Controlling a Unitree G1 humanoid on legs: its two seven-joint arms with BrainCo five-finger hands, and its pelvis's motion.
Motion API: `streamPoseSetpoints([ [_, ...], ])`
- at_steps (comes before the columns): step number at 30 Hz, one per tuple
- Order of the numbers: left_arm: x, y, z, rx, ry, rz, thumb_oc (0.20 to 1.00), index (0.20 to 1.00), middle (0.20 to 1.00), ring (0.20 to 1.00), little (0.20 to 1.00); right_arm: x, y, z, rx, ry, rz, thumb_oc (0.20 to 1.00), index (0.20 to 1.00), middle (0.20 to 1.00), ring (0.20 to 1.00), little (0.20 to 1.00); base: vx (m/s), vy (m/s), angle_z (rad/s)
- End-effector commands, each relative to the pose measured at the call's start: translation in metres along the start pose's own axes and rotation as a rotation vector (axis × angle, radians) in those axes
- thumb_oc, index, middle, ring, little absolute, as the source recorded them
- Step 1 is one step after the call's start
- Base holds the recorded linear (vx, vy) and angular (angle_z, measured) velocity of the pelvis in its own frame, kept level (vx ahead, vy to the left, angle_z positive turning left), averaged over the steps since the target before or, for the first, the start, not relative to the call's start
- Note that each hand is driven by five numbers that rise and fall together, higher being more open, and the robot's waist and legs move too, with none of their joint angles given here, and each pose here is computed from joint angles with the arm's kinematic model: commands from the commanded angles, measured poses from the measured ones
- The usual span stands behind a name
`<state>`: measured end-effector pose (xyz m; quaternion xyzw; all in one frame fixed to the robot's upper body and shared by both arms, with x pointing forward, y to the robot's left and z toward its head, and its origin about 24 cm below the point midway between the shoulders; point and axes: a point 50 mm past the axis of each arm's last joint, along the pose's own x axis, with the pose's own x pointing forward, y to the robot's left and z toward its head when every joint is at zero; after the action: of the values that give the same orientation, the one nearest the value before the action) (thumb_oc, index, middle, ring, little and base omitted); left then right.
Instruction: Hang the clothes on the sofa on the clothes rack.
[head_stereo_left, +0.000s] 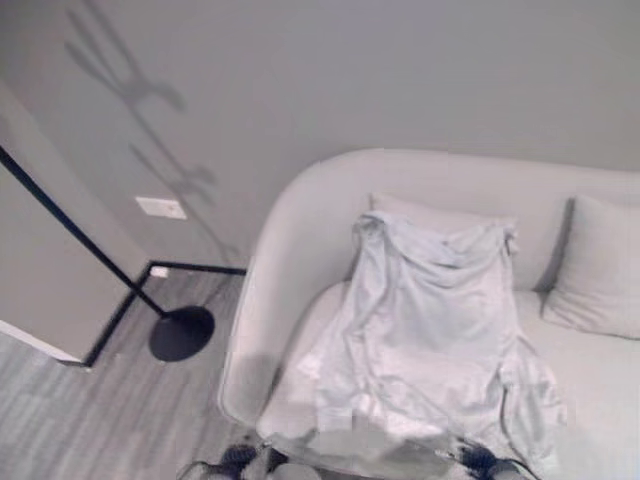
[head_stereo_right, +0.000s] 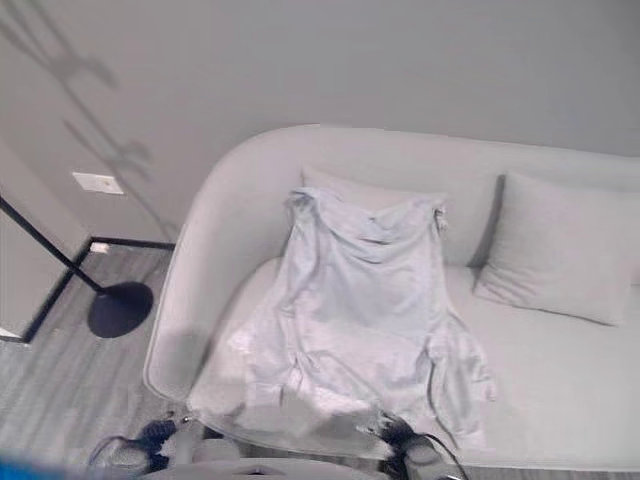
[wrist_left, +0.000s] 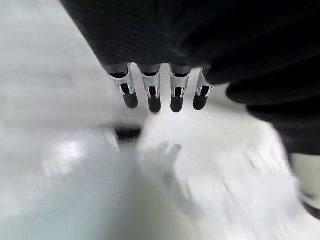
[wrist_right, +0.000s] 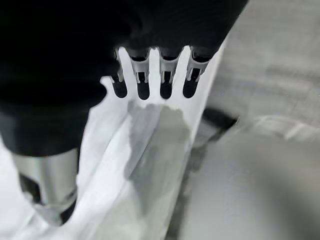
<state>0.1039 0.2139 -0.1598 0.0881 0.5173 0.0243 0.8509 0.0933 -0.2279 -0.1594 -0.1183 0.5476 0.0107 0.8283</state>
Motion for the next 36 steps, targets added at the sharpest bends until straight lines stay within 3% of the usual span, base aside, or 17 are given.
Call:
streamPoseSetpoints([
  [1,0.006,0.012,0.041,-0.019,-0.126,0.039,1.0,1.0,1.0,1.0,1.0,0.005,-0.006,0.043,-0.001,-0.143,-0.02,1.0,1.0,1.0,1.0,1.0,-0.17,-0.505,0.87],
  [8,0.005,0.004,0.022,0.0,-0.061,0.005,1.0,1.0,1.0,1.0,1.0,0.001,-0.027,0.017,0.038,-0.051,-0.092,1.0,1.0,1.0,1.0,1.0,-0.04,-0.243,0.29],
  [24,0.003,0.011,0.013,0.042,-0.037,0.025,1.0,1.0,1.0,1.0,1.0,0.002,-0.01,0.016,0.036,-0.056,-0.046,1.0,1.0,1.0,1.0,1.0,0.05,0.06,0.0],
  [31,0.002,0.015,0.015,0.062,-0.047,0.034,1.0,1.0,1.0,1.0,1.0,0.003,-0.008,0.027,0.036,-0.101,-0.038,1.0,1.0,1.0,1.0,1.0,0.01,0.064,-0.05],
  [36,0.003,0.019,0.04,0.132,-0.154,0.041,1.0,1.0,1.0,1.0,1.0,0.0,-0.014,0.066,0.03,-0.263,-0.053,1.0,1.0,1.0,1.0,1.0,-0.02,0.047,-0.11],
])
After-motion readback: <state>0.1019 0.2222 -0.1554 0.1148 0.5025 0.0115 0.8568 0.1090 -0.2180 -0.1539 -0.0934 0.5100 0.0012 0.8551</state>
